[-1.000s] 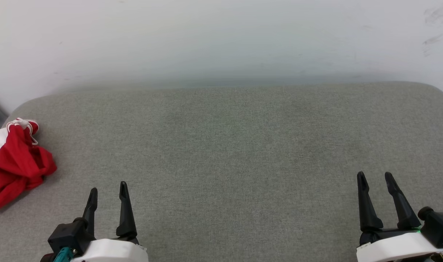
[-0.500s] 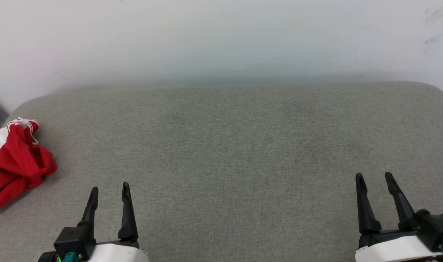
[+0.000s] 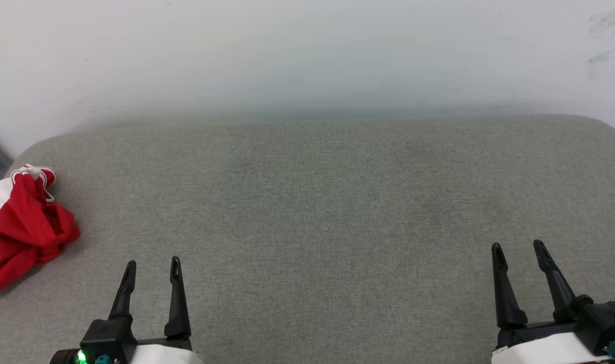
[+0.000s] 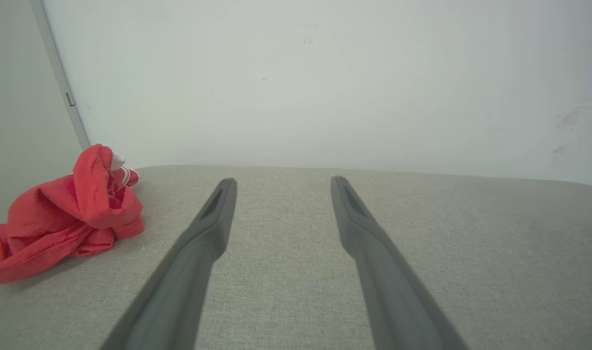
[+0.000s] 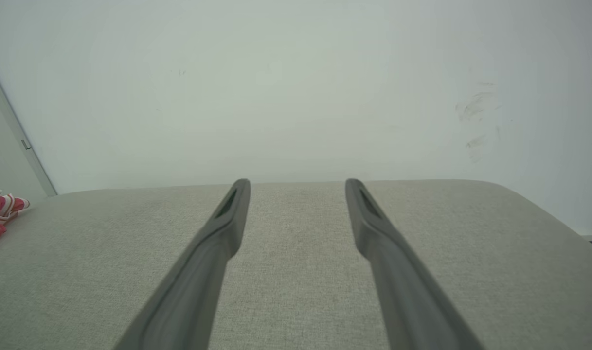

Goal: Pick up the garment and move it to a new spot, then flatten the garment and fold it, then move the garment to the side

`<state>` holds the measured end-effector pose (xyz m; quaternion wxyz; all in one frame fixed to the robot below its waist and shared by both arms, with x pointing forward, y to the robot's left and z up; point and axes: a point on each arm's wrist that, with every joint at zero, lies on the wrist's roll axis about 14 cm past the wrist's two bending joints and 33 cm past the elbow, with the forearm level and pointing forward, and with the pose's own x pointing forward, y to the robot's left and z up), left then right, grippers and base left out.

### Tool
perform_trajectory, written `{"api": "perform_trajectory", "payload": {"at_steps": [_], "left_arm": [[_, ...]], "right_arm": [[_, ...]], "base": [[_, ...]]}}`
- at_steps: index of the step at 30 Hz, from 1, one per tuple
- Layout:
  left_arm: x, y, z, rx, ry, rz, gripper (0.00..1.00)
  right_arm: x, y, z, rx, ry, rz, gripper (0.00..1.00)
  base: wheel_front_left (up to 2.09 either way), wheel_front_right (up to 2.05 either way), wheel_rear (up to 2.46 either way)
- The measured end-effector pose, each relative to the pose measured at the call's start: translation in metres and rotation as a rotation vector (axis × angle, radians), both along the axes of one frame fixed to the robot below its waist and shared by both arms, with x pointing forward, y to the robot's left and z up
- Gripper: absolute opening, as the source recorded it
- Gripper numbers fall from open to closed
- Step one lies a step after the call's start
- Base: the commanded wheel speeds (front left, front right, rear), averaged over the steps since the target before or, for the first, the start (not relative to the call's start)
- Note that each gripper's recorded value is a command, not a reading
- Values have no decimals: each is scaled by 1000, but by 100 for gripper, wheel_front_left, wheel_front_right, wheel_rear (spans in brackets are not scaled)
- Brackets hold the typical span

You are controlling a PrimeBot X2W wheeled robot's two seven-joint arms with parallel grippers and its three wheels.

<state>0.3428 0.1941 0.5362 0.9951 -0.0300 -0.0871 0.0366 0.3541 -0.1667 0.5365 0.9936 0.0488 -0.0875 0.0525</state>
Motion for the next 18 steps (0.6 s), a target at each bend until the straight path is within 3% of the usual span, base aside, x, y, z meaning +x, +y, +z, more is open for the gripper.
{"api": "perform_trajectory", "payload": {"at_steps": [18], "left_arm": [[-1,0,-4,-8,8,-2,100]], "right_arm": [[-4,-3,-2,25,1,-9,100]], "base": [[0,0,0]]}}
